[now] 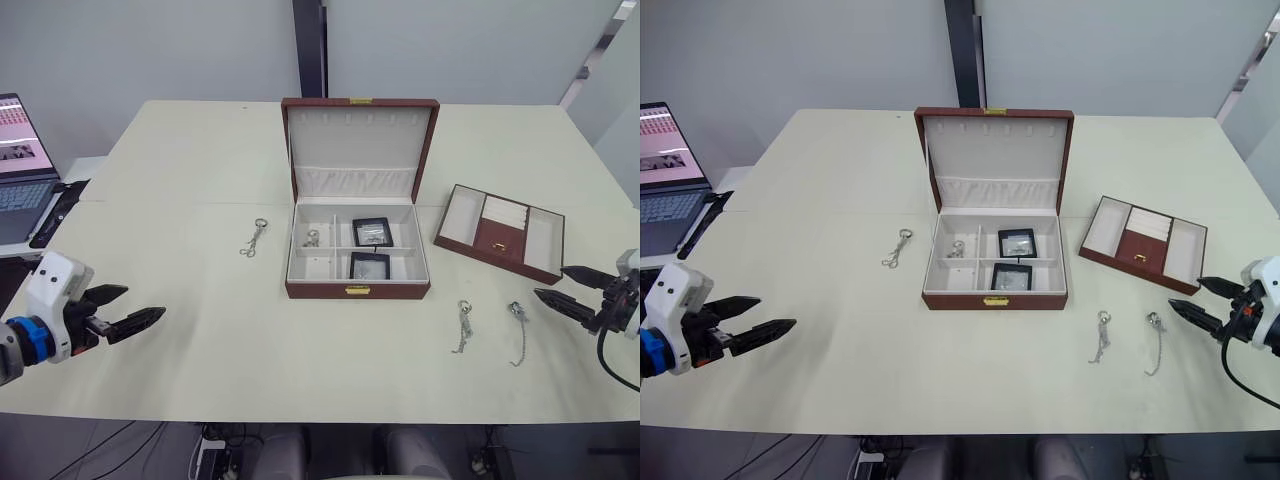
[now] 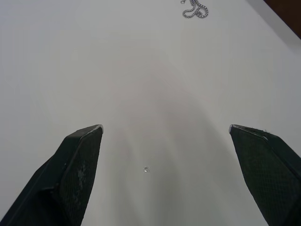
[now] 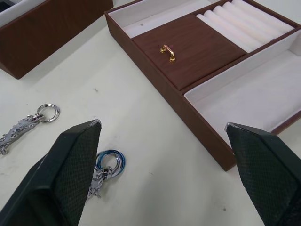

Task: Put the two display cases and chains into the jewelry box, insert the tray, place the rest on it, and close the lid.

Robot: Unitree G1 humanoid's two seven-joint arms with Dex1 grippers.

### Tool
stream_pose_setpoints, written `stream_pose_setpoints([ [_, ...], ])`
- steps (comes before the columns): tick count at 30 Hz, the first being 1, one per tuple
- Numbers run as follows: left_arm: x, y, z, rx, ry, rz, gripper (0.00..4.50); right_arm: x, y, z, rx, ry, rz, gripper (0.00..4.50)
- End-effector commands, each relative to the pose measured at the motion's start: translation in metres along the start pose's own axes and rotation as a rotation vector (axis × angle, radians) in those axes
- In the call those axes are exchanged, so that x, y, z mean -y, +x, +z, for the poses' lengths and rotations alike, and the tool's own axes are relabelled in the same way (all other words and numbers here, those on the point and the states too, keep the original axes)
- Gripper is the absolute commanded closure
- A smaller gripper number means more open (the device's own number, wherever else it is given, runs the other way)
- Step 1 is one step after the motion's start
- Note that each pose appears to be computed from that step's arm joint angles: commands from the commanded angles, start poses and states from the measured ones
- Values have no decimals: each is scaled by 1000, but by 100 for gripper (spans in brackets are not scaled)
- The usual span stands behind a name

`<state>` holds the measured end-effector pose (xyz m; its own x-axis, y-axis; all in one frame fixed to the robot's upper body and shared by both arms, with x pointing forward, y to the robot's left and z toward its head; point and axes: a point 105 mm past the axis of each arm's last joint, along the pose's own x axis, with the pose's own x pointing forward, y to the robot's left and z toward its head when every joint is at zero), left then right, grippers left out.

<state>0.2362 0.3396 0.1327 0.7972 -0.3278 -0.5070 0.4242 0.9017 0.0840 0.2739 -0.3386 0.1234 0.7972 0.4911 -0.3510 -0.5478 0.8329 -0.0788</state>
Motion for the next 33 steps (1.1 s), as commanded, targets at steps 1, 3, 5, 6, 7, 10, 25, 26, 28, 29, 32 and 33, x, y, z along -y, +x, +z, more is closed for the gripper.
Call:
stream_pose_setpoints([
  [1,-8,-8,2,20,23,56,3,5,-7,8,-3,-47,-15,0],
  [3,-8,-7,1,20,22,54,3,6,-7,7,-7,-47,-12,0],
  [5,-10,-7,2,24,27,63,3,5,-7,7,-7,-48,-9,0],
  [6,-11,-7,3,26,30,68,3,5,-7,8,-7,-49,-7,0],
  [7,-11,-6,4,29,31,70,3,5,-7,7,-9,-49,-5,0],
  [10,-11,-4,5,32,30,64,3,4,-6,7,-11,-50,0,0],
  [25,-10,7,22,127,1,110,3,-18,6,34,69,-68,98,0],
  [26,-7,11,25,151,-17,112,3,-26,10,44,95,-75,131,0],
  [28,-1,18,30,191,-35,116,3,-43,17,59,129,-94,203,0],
  [29,2,23,32,211,-45,120,3,-52,21,67,145,-107,241,0],
  [32,10,39,41,280,-76,144,3,-76,31,89,188,-152,333,0],
  [33,15,45,44,296,-79,143,3,-82,34,95,202,-164,355,0],
])
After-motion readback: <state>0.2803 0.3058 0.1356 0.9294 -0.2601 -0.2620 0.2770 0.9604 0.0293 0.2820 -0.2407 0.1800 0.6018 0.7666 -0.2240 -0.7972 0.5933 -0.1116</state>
